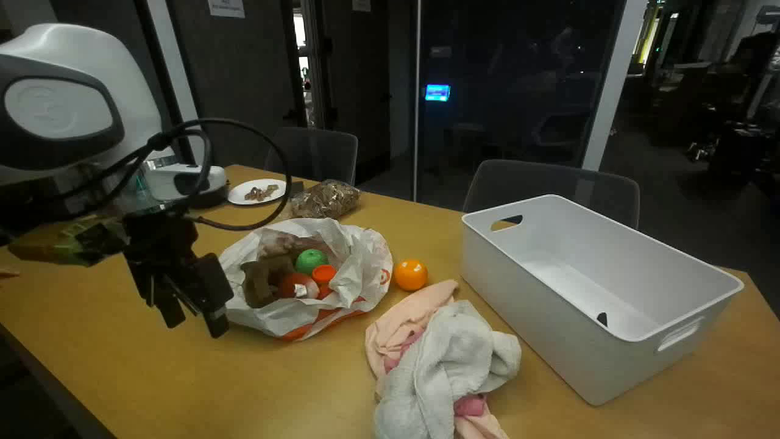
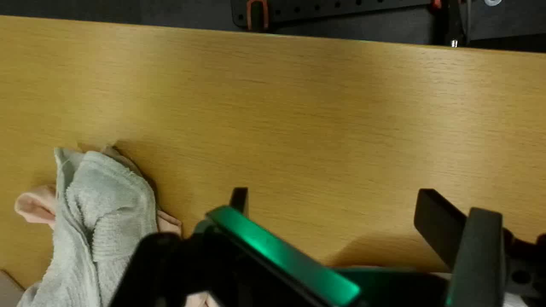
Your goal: Empty all the objects from the plastic
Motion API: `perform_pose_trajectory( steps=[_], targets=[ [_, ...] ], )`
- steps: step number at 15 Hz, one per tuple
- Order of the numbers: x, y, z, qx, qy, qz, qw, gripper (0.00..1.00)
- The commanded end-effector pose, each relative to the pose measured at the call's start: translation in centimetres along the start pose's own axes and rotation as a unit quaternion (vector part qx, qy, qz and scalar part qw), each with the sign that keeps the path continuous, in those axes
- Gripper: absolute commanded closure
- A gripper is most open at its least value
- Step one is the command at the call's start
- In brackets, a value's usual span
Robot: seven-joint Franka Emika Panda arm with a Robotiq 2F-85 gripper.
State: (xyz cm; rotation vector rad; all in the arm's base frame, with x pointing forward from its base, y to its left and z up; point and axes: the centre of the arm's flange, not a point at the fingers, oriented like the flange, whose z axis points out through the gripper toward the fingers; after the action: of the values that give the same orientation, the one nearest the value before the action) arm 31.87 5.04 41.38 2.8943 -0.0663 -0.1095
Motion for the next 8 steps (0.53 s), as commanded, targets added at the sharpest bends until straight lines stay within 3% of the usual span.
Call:
perform_pose_trajectory(
  steps=[1,8],
  targets=[
    [0.02,0.01,-0.07,0.0,0.001,0.0,1.0,0.0],
    [0.05,0.02,-0.2,0.0,0.002,0.0,1.0,0.0]
  ],
)
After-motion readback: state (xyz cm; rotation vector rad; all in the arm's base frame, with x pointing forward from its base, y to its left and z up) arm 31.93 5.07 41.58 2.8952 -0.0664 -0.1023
